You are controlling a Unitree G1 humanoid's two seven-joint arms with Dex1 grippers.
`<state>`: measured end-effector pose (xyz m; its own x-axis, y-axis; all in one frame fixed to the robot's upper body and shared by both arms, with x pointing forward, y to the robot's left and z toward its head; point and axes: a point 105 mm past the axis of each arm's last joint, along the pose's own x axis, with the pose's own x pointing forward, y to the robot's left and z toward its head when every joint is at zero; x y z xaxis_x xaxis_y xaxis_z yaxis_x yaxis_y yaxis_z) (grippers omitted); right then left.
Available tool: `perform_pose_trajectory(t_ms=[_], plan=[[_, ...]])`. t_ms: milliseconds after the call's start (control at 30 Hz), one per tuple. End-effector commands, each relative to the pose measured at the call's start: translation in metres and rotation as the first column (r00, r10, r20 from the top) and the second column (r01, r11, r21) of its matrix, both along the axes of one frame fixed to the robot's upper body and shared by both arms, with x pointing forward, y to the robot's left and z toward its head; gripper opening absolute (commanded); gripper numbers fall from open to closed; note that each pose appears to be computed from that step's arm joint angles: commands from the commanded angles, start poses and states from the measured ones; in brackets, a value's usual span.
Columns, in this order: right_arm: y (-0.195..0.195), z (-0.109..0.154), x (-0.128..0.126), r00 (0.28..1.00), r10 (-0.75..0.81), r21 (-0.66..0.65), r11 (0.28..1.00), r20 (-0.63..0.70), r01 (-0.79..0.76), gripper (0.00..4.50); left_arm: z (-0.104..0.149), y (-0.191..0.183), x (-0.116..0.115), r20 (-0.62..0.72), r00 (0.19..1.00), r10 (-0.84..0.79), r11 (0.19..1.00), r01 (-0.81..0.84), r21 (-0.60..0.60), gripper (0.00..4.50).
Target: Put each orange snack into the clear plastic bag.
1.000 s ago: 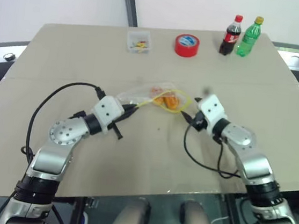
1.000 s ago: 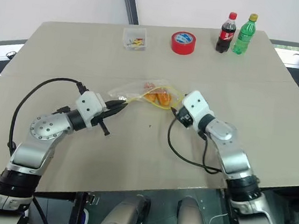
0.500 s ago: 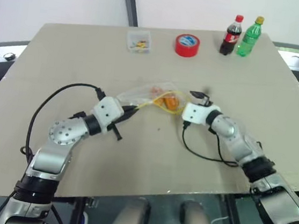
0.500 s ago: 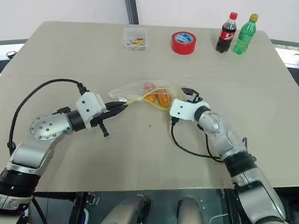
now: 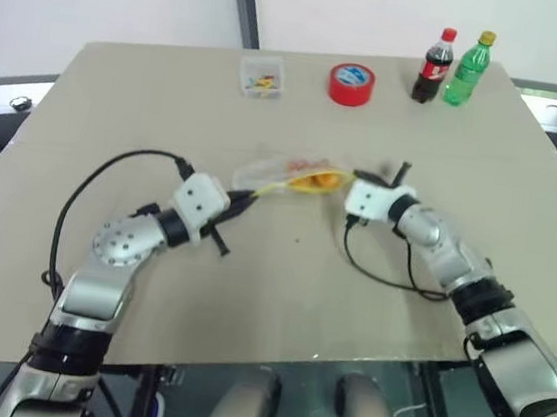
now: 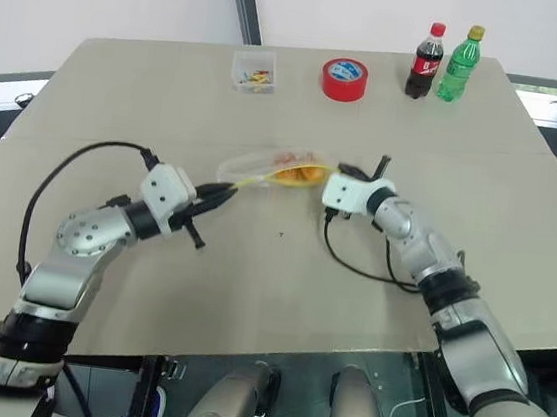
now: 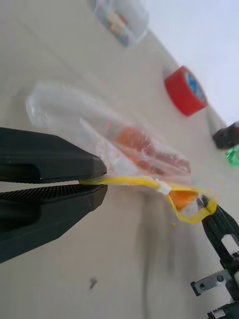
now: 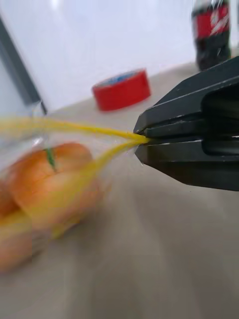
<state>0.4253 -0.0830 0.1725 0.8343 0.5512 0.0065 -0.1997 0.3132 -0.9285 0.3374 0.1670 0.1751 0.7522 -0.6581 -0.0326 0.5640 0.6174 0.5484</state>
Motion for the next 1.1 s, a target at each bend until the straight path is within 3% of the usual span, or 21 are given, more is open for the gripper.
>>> perform_pose_trajectory(t_ms=[33, 200, 333, 533, 633, 767, 900, 1100], plan=[[-0.034, 0.064, 0.018, 0.974, -0.146, 0.091, 0.987, 0.17, 0.132, 0.03, 0.044, 0.018, 0.03, 0.15, 0.983, 0.106, 0.994, -0.104, -0.02, 0.0], [-0.057, 0.111, 0.02, 0.941, -0.203, 0.129, 0.976, 0.272, 0.173, 0.03, 0.08, 0.02, 0.051, 0.3, 0.946, 0.124, 0.991, -0.135, 0.018, 0.0], [-0.059, 0.117, 0.003, 0.946, -0.157, 0.136, 0.983, 0.283, 0.122, 0.03, 0.076, 0.008, 0.042, 0.359, 0.932, 0.041, 0.995, -0.071, 0.071, 0.0], [-0.053, 0.038, -0.048, 0.999, -0.044, 0.044, 0.998, 0.023, 0.043, 0.03, 0.016, -0.011, 0.004, 0.235, 0.967, -0.101, 0.985, 0.064, 0.161, 0.0], [-0.054, 0.005, -0.068, 0.991, -0.05, 0.071, 0.996, -0.128, 0.059, 0.03, -0.008, -0.014, -0.007, 0.177, 0.977, -0.117, 0.978, 0.082, 0.192, 0.0], [-0.057, -0.025, -0.094, 0.96, -0.027, 0.03, 0.999, -0.279, 0.036, 1.81, -0.021, -0.022, -0.019, 0.143, 0.982, -0.125, 0.974, 0.094, 0.205, 0.0], [-0.051, -0.009, -0.114, 0.954, 0.048, 0.04, 0.998, -0.297, -0.038, 3.28, -0.021, -0.027, -0.022, 0.16, 0.978, -0.134, 0.971, 0.097, 0.217, 0.0], [0.025, 0.015, -0.13, 0.913, 0.309, 0.047, 0.95, -0.267, -0.308, 3.28, -0.014, -0.036, -0.021, 0.19, 0.971, -0.148, 0.97, 0.105, 0.22, 0.0]])
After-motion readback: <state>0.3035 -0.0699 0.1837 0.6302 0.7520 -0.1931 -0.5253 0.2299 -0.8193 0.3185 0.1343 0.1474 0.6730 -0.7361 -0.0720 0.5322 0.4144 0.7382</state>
